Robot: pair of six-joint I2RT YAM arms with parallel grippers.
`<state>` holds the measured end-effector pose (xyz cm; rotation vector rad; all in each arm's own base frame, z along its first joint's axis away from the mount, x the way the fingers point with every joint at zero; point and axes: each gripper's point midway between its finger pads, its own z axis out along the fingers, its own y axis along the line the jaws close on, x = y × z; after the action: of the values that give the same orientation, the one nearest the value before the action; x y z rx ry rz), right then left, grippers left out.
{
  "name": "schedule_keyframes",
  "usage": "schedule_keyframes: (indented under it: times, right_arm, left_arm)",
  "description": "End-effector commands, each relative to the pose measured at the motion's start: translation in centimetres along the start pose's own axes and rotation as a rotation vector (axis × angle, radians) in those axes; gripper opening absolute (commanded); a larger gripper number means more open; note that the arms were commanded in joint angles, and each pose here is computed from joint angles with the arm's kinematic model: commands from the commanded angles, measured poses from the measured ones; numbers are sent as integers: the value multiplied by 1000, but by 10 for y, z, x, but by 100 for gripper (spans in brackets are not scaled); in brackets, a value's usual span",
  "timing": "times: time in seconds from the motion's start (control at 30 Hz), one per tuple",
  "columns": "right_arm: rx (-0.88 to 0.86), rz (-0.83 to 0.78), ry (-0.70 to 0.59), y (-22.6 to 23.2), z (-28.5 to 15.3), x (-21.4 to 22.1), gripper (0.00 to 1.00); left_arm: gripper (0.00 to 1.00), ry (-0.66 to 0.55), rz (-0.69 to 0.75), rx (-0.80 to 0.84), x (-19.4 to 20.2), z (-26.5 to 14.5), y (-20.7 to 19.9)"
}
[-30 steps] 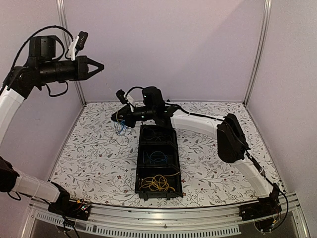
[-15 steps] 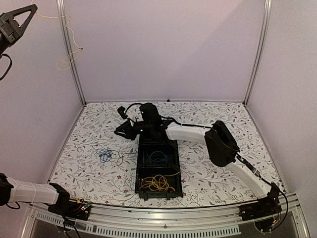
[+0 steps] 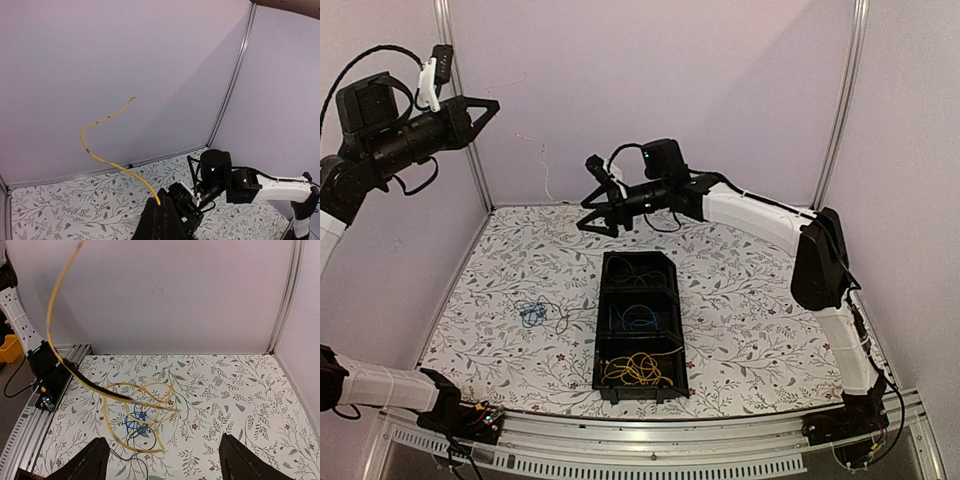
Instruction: Untangle the cables
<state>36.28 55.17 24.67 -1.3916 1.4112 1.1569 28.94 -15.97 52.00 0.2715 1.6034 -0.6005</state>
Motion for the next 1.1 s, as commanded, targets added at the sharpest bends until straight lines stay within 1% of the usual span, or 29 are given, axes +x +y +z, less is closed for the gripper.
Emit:
schedule_keyframes:
  times: [0.0,0.13,0.3,0.53,0.63,1.07]
  right_arm:
    - [-138,-137,89,53,-48,-21,81]
    - [-43,-135,145,51,-65,-17,83]
    - [33,-106,170,45,-71,-2,82]
    - [91,-39,192,33,-66,19,76]
    - [86,-16,189,34,-63,27,75]
    - [159,-18,122,11,-53,10,75]
  left_arm:
    - [0,-16,-69,100,17,8,-13]
    - [0,34,-131,145,48,25,-14]
    - [0,62,-179,195,63,39,-20]
    - [0,56,-199,215,60,38,-25]
    - [0,50,-208,219,58,36,-26]
    - [0,51,-231,259,54,42,-42]
